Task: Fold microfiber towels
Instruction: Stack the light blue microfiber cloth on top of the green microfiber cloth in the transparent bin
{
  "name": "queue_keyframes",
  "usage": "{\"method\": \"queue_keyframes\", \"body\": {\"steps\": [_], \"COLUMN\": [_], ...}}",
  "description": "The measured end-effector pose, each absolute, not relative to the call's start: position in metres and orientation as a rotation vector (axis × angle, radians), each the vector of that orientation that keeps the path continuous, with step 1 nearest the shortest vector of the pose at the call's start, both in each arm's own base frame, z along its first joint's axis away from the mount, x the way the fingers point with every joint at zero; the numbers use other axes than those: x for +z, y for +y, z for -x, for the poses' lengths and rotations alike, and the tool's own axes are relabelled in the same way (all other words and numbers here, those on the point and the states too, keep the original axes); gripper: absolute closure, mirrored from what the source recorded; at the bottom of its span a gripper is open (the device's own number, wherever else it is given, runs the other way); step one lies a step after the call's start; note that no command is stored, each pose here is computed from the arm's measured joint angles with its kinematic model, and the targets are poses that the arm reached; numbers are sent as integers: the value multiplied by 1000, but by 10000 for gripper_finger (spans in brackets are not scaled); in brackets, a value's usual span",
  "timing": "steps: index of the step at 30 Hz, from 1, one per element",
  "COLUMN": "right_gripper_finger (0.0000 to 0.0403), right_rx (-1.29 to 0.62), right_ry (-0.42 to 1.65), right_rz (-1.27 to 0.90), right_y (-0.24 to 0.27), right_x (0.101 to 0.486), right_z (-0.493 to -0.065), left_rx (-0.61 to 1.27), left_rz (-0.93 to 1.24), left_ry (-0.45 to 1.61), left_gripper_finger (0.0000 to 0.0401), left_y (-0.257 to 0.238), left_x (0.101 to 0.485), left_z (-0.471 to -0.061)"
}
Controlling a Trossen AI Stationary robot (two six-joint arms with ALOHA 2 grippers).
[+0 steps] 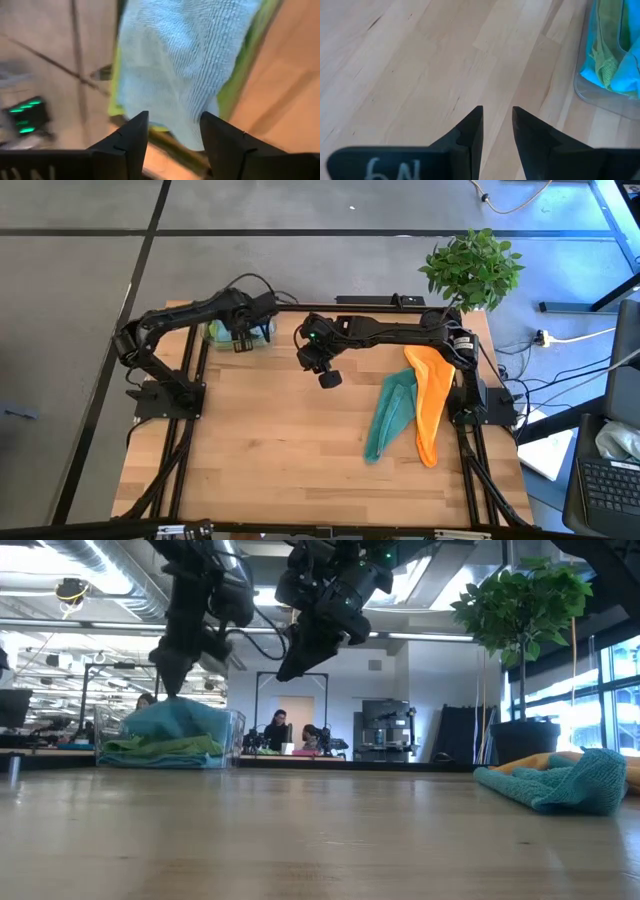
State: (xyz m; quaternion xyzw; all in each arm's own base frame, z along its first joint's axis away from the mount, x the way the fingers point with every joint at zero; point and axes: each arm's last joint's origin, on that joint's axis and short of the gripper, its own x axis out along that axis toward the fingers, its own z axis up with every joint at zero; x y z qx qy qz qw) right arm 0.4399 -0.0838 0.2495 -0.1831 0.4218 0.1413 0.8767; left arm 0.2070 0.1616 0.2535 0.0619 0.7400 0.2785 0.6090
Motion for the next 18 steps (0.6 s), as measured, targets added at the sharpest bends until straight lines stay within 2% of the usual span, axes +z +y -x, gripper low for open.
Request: {"method": "queue_keyframes", "body": {"steps": [4,9,12,15,18], "right_gripper_finger": [297,297,297,297,297], "right_rx": [296,357,374,377,384], "right_ry": [879,849,839,855,889], "right_rz": [378,340,340,330,316], "right_y": [-84,-82,-81,-81,-82], "right_x": [249,250,250,249,247], "right_z": [-440,-440,-440,-439,-436], "left_rx": [585,692,752,656,584], "left_rz": [-40,-141,-103,41,122], "left_ry": [1704,1736,1618,1432,1381], "left_gripper_finger": [232,234,234,234,234], "left_y": [163,169,186,197,199], "left_x": [253,255,256,254,253], "left_z": [-202,-199,-200,-205,-203]}}
